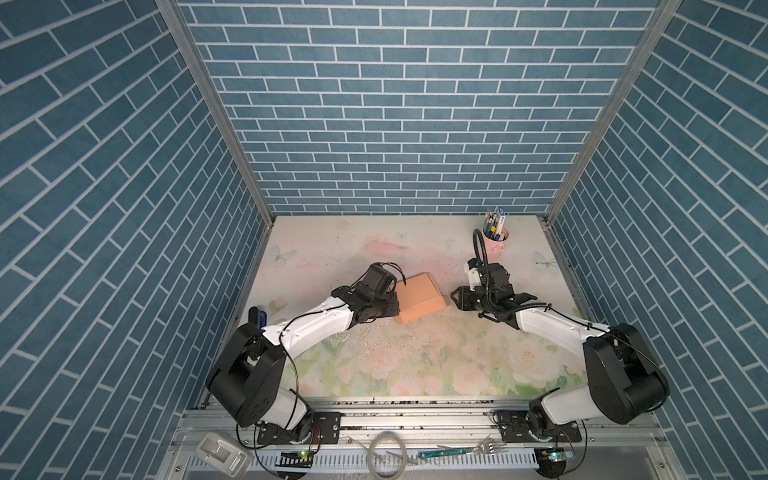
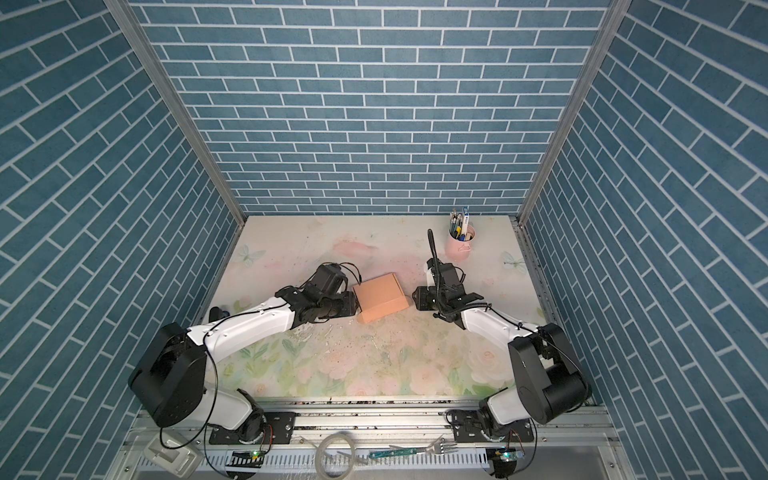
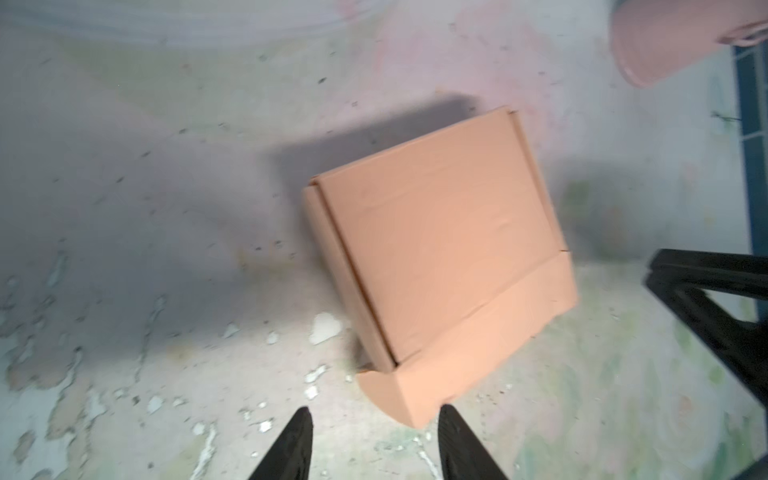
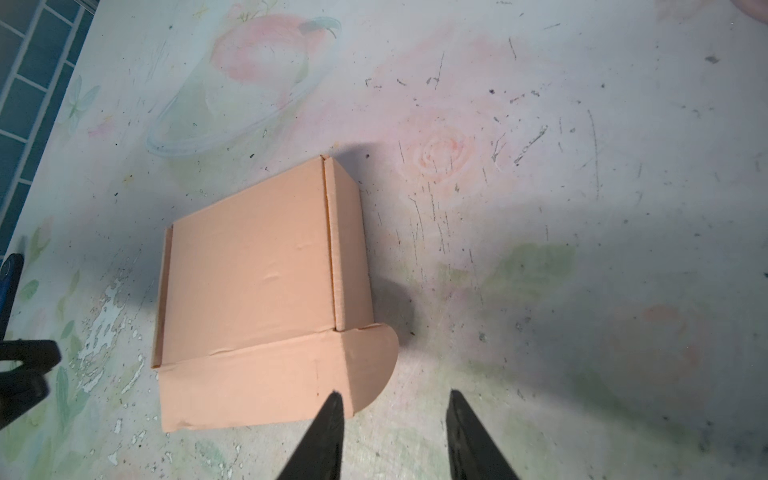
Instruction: Fold the paper box
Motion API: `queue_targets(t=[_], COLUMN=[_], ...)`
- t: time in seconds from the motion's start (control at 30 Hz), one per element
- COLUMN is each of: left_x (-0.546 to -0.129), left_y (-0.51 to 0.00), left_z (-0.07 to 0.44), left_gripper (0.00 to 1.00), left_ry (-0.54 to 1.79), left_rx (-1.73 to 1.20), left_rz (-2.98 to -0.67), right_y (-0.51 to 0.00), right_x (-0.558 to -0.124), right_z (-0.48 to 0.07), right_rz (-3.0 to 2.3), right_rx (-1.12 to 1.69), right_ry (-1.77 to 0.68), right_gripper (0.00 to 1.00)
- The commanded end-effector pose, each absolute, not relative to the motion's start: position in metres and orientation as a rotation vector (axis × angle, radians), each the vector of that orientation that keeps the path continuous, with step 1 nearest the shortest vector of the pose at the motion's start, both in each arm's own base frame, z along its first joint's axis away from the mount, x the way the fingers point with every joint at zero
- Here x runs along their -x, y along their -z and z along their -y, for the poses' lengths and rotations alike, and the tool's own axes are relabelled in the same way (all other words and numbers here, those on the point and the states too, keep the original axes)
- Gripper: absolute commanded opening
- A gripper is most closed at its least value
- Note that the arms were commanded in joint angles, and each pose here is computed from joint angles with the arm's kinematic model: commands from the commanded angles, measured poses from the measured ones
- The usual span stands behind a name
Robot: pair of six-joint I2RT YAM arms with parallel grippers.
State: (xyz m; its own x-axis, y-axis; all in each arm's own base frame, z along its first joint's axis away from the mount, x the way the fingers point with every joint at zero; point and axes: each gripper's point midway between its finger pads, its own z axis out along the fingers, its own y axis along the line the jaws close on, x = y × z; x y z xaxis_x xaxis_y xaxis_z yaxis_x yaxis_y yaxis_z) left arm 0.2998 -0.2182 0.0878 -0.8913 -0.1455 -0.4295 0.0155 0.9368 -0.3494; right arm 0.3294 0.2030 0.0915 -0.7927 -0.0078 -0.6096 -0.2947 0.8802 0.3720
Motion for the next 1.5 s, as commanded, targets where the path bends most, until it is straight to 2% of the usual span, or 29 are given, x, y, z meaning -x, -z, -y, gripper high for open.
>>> queue_targets(t=[0.0,0.3,0.67,1.0,1.47], left_x=[-0.299,-0.338,-0.379,-0.383,-0.373], left_y=[-0.074,-0.039,-0.029,-0.021,-0.021], left_z=[0.189,0.187,0.203,0.21,0.193], left_gripper=[0.51,0.5,0.5,0.5,0.5], left_ry=[0.352,0.203,0.266,0.319,0.279], left_rx=[0.215,0.202,0.186,0.178,0.163], left_rz=[-2.653,-2.736,-2.746,-2.76,-2.779], right_y=[-0.104,-0.102,-0.076,-0.042,-0.044], right_x=[-0.339,-0.348,-0.379,-0.391,-0.356], right_z=[-0.204,-0.202,-0.211,-0.225,-0.276], right_rz=[-2.374,-2.383,-2.452,-2.522,-2.505], right_rx=[0.235,0.221,0.256,0.327,0.436], right_ry=[-0.596,-0.551,-0.458,-0.35,-0.348], right_gripper=[0.42,0.42,0.42,0.41,0.4])
